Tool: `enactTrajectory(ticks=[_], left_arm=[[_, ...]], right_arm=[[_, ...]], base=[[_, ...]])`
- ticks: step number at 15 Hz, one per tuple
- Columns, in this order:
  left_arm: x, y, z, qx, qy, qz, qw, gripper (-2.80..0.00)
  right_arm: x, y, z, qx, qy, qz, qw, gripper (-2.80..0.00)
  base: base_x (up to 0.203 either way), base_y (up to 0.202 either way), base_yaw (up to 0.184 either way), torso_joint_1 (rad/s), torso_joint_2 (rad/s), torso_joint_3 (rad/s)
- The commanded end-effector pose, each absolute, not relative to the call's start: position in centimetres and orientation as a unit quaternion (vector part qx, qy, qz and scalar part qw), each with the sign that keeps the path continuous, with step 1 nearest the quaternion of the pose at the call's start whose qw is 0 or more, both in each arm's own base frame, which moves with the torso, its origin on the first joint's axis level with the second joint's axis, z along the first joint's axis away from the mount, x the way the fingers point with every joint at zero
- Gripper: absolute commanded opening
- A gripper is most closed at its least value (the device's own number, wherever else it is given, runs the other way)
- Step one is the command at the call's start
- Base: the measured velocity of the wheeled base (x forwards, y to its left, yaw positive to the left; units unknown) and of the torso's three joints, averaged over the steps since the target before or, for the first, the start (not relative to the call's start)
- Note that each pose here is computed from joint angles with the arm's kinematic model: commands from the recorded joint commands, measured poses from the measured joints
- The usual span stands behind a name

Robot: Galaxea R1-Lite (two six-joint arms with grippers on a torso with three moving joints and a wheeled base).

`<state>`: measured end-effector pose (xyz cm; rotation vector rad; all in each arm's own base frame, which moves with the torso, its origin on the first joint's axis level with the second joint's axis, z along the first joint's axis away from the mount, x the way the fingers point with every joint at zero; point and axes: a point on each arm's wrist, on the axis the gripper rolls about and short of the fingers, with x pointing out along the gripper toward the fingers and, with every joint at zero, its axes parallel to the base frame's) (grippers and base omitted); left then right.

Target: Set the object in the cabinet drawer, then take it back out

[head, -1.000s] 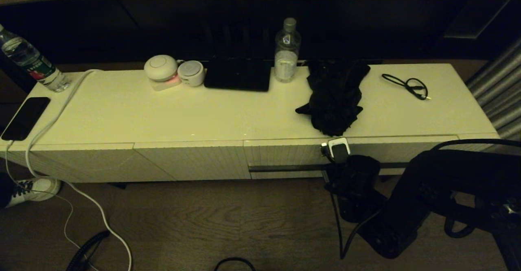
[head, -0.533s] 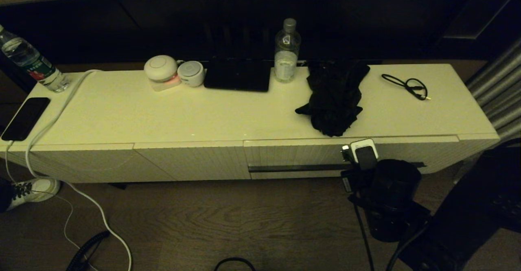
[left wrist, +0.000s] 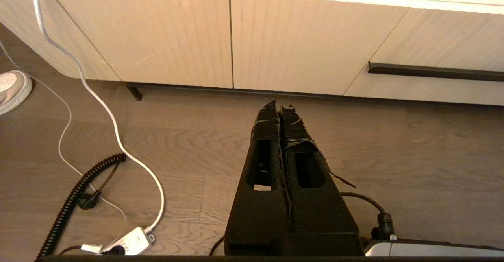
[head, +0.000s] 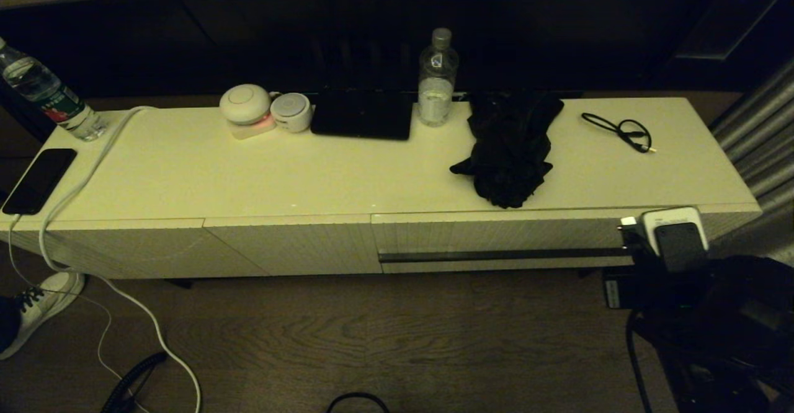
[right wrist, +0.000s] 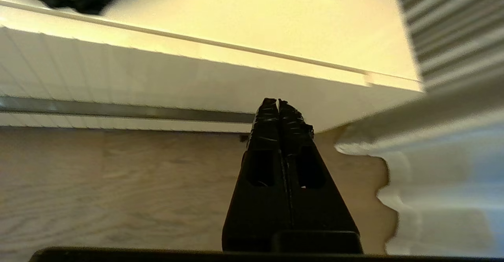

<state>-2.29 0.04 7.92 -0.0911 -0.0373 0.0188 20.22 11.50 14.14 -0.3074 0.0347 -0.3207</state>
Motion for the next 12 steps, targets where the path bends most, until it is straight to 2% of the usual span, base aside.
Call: enactTrajectory(ticks=[1, 4, 8, 12], left_arm=[[-2.3, 0.0, 7.9, -0.046, -0.02, 0.01, 0.999, -2.8], [-2.3, 0.0, 7.9, -0.046, -0.019, 0.01, 0.999, -2.8], [-2.3, 0.0, 7.9, -0.046, -0.02, 0.01, 0.999, -2.8], [-2.3, 0.0, 7.9, -0.046, -0.02, 0.01, 0.999, -2.8]], right_arm=[[16.7, 9.1, 15.6, -0.13, -0.007, -0.166, 0.977, -2.8], [13.0, 6.5, 15.2, -0.126, -0.01, -0.17, 0.977, -2.8], [9.6, 3.5, 16.9, -0.106, -0.048, -0.219, 0.969, -2.8], [8.9, 1.6, 17.0, -0.148, -0.031, -0.296, 0.943, -2.8]], base=[[0.0, 0.0, 0.0, 0.0, 0.0, 0.0], [0.0, 0.0, 0.0, 0.0, 0.0, 0.0], [0.0, 0.0, 0.0, 0.0, 0.0, 0.0], [0.0, 0.0, 0.0, 0.0, 0.0, 0.0]])
